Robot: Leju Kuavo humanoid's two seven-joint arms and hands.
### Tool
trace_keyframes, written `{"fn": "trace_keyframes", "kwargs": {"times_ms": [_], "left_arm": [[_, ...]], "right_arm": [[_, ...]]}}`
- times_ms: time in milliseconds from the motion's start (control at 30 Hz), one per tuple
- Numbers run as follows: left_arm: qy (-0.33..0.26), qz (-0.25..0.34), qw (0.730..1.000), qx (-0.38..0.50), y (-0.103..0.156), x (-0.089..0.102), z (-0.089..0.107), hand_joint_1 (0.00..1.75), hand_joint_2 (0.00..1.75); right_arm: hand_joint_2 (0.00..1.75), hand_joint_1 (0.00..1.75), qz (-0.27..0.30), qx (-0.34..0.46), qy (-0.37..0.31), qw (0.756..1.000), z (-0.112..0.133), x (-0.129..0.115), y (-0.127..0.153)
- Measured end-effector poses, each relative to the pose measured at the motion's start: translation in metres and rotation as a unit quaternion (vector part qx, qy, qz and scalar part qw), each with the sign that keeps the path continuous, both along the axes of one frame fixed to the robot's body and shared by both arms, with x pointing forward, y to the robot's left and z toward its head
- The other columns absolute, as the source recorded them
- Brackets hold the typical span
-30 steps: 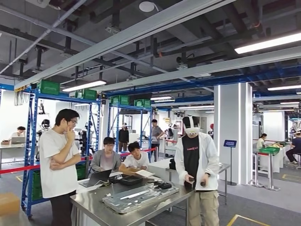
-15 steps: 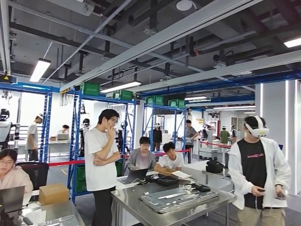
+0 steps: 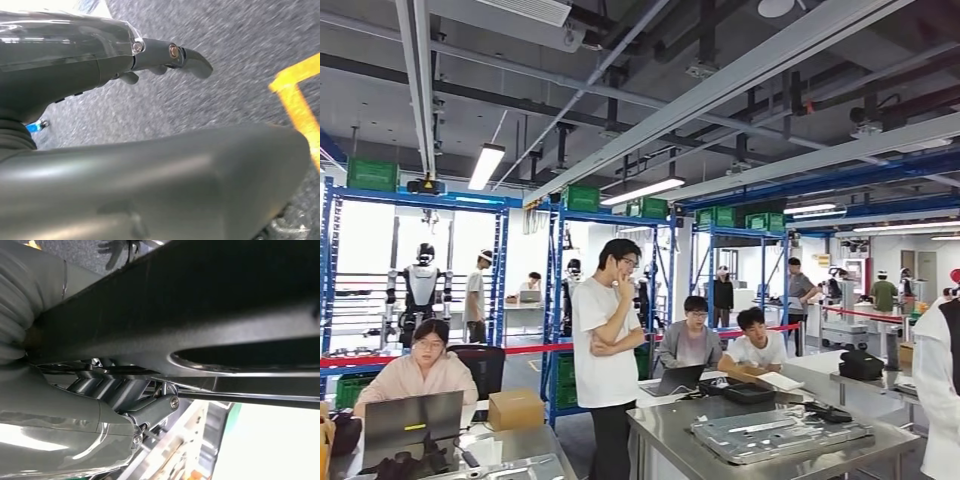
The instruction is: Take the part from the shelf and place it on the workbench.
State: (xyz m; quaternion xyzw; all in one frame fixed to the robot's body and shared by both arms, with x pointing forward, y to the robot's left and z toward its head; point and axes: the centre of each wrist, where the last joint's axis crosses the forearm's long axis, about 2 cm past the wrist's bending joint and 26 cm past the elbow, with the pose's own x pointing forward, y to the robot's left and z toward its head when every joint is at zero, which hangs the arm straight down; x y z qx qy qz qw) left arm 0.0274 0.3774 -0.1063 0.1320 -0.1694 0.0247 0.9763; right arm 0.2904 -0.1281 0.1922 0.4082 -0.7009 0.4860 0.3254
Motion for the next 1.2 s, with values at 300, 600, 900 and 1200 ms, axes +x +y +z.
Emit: {"fn": "trace_keyframes", "kwargs": {"times_ms": [300, 600, 900, 1200], "left_arm": [[-0.007, -0.002, 1.0, 0.0, 0.0022, 0.0016, 0.0005, 0.0, 1.75], [-0.009, -0.001, 1.0, 0.0, 0.0035, 0.0017, 0.0007, 0.0, 1.75], [-0.012, 0.002, 1.0, -0.005, 0.0021, 0.0016, 0.0004, 0.0, 1.75], [-0.013, 0.003, 1.0, -0.006, 0.0021, 0.0022, 0.0005, 0.0, 1.75]], "right_arm": [[1.75, 1.75, 0.0, 0.0, 0.006, 1.0, -0.0035, -0.0028, 0.0005], [1.75, 1.75, -0.002, 0.001, 0.017, 1.0, -0.0033, -0.0022, 0.0004], [1.75, 1.75, -0.013, -0.006, 0.034, 0.999, -0.0067, 0.0002, -0.0023], [1.75, 1.75, -0.014, -0.005, 0.04, 0.999, -0.0079, -0.0002, 0.0001]]}}
